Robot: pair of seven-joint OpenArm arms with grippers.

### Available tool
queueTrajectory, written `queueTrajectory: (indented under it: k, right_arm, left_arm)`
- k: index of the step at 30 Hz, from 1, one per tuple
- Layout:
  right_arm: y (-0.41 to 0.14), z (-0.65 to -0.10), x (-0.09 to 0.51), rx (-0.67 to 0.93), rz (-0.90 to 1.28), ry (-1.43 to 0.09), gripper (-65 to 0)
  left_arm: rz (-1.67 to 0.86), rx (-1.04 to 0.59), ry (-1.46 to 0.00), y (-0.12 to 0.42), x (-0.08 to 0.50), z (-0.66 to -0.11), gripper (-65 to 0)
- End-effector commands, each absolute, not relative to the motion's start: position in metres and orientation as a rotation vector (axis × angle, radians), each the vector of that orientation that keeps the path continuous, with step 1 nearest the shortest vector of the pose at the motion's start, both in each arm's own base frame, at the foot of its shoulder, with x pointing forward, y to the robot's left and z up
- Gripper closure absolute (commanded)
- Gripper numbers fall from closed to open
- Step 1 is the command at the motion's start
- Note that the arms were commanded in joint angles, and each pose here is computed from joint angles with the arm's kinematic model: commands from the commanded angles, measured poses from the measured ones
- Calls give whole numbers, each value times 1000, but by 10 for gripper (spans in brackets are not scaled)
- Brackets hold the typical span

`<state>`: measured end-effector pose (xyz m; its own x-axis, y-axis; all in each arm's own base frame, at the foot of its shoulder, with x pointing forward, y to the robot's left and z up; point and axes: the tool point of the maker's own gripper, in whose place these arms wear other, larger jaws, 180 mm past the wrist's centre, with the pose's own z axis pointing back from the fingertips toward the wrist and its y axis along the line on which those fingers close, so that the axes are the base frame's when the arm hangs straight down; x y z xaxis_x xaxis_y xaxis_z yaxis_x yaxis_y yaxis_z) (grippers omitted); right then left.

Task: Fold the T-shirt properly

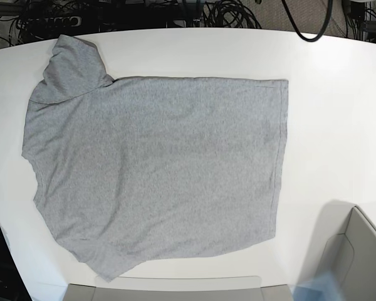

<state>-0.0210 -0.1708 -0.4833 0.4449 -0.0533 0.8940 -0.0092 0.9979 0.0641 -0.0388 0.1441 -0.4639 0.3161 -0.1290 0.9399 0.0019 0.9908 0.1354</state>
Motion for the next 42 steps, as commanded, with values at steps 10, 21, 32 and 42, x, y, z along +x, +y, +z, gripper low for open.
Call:
queueTrajectory:
  k: [10, 21, 32, 42]
  right_arm:
    - [-155, -418, -7, 126, -49, -1276, -6]
    - [-181, -355, 51, 219, -190, -1274, -6]
    - [-223, -343, 82, 240, -308, -1190, -219]
    - [-280, -349, 121, 158, -380, -1142, -332]
  left_arm:
    - [-108, 128, -1501, 143, -12, -381, -4]
    - [-96, 150, -1609, 145, 50, -336, -4]
    - [-59, 163, -1500, 152, 108, -318, -4]
    - [-44, 69, -1443, 126, 127, -331, -4]
